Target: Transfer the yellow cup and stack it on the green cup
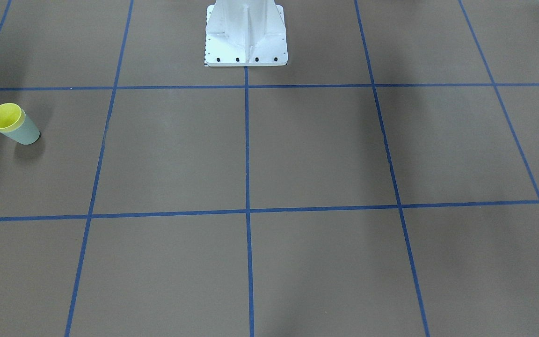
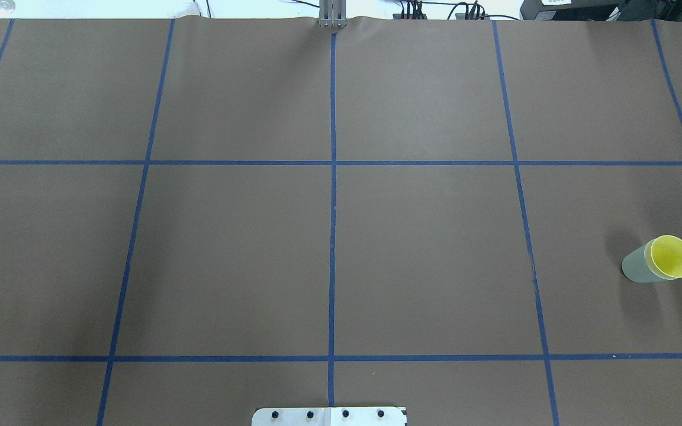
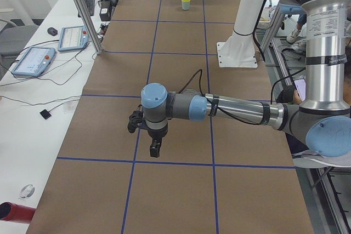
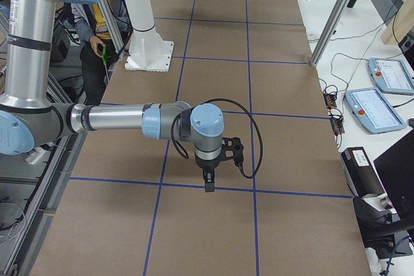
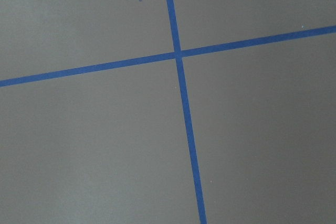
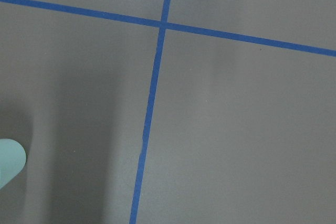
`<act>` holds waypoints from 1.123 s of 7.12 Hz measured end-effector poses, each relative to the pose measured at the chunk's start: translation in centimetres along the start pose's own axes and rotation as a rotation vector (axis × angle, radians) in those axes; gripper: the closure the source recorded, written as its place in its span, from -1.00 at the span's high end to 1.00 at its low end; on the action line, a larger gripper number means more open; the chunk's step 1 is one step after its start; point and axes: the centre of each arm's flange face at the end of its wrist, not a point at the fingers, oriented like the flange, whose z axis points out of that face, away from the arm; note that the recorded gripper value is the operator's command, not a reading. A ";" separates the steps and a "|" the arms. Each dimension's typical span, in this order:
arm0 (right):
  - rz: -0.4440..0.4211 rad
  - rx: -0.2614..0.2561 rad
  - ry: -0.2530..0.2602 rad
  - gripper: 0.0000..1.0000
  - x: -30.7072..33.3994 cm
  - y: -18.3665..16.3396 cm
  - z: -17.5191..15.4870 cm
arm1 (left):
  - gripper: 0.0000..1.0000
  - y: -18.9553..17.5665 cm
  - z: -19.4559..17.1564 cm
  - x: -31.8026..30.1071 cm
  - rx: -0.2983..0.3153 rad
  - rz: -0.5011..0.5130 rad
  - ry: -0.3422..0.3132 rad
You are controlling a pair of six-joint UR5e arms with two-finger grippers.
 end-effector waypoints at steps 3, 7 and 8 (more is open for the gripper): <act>0.004 -0.005 -0.003 1.00 0.1 0.5 0.2 | 1.00 0.9 -0.1 -0.6 0.009 0.009 0.038; 0.005 -0.006 -0.004 1.00 0.1 0.4 0.3 | 1.00 0.7 -0.7 -0.1 0.025 0.031 0.039; 0.007 -0.007 -0.005 1.00 0.1 0.4 0.3 | 1.00 0.6 -0.7 -0.1 0.026 0.033 0.039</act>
